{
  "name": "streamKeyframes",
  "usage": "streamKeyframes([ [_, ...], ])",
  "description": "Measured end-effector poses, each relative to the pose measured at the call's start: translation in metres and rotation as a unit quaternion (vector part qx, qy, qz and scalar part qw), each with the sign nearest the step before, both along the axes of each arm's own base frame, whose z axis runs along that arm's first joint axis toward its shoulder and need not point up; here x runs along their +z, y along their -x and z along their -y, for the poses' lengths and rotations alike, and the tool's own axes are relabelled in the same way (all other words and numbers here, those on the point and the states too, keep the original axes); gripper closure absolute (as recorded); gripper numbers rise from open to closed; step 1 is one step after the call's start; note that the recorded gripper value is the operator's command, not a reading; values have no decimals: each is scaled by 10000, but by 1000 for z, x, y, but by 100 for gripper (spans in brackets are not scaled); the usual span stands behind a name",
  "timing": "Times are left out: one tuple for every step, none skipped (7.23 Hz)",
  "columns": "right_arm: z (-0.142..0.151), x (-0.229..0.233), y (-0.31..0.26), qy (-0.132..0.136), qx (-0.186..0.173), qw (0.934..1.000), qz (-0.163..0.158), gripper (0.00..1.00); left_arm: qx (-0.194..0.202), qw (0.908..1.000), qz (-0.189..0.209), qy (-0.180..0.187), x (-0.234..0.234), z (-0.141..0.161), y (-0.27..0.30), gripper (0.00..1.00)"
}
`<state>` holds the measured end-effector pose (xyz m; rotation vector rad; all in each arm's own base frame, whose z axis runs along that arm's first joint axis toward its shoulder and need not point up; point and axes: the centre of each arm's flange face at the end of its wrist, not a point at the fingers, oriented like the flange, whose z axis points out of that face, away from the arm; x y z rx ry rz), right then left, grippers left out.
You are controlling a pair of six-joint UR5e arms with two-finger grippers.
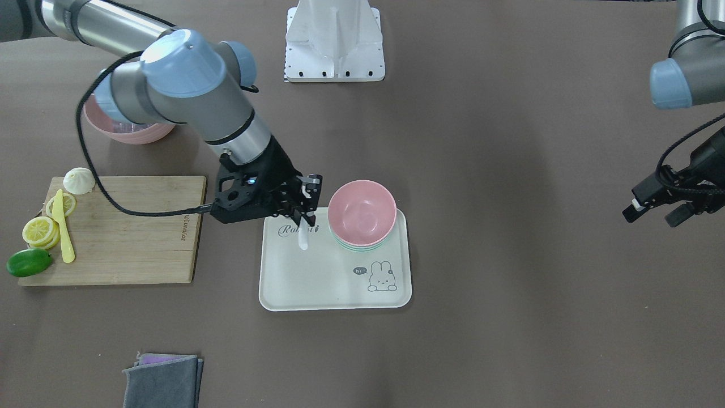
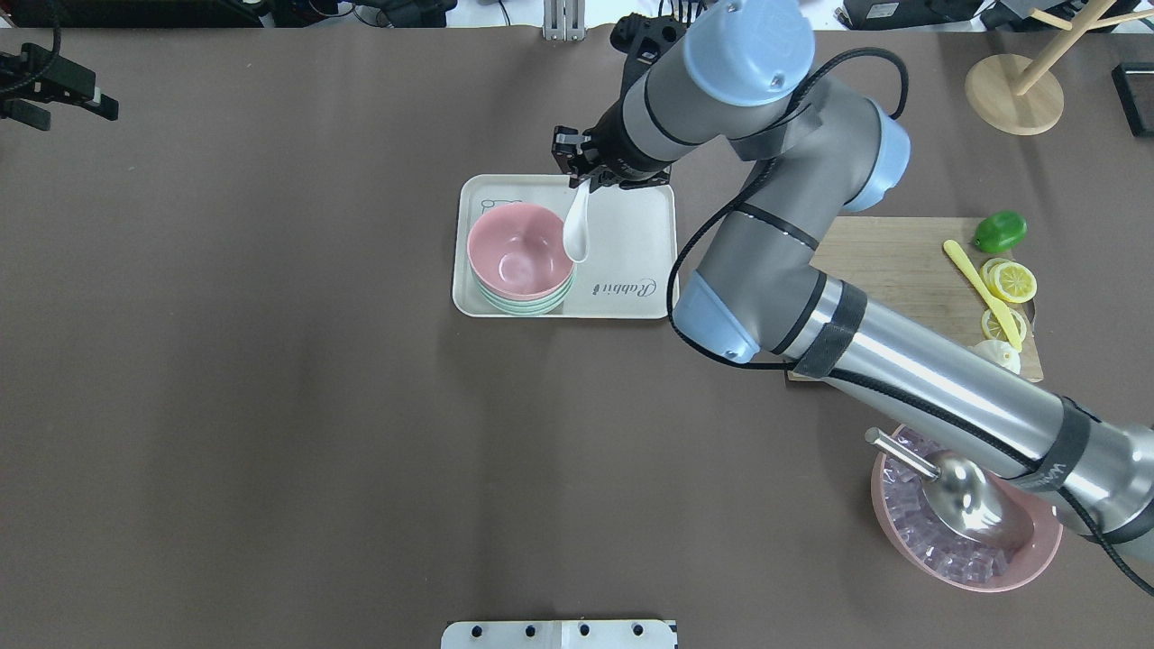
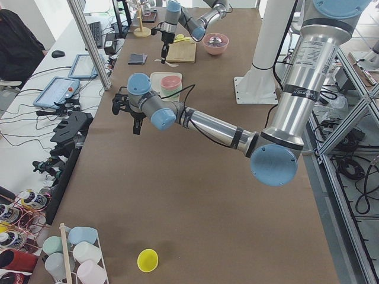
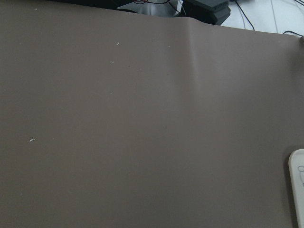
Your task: Stack pink bowl on green and place spoon
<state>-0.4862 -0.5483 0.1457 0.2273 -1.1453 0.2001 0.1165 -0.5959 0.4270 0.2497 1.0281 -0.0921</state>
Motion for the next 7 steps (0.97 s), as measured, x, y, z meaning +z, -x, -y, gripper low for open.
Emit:
streamKeyframes([
  [-4, -13, 17, -21, 84, 10000, 39, 100, 9, 10000, 29, 20, 8, -2, 2, 3],
  [-5, -24, 32, -24, 162, 9998, 93, 100, 12, 10000, 50, 51, 15, -4, 2, 3],
  [-4, -28, 44, -21, 242, 9996, 117, 100, 20, 10000, 64, 74, 19, -5, 1, 3],
  [-3, -28, 51, -23, 286, 9995, 118, 100, 23, 9999, 73, 87, 22, -5, 1, 3],
  [-3, -27, 54, -20, 300, 9995, 116, 94, 24, 9999, 76, 92, 22, -5, 0, 3],
  [-3, -27, 55, -17, 302, 9995, 118, 1, 26, 9999, 77, 92, 23, -4, 0, 3],
  [-4, -25, 55, -23, 290, 9995, 115, 0, 28, 9999, 78, 96, 23, -4, 0, 3],
])
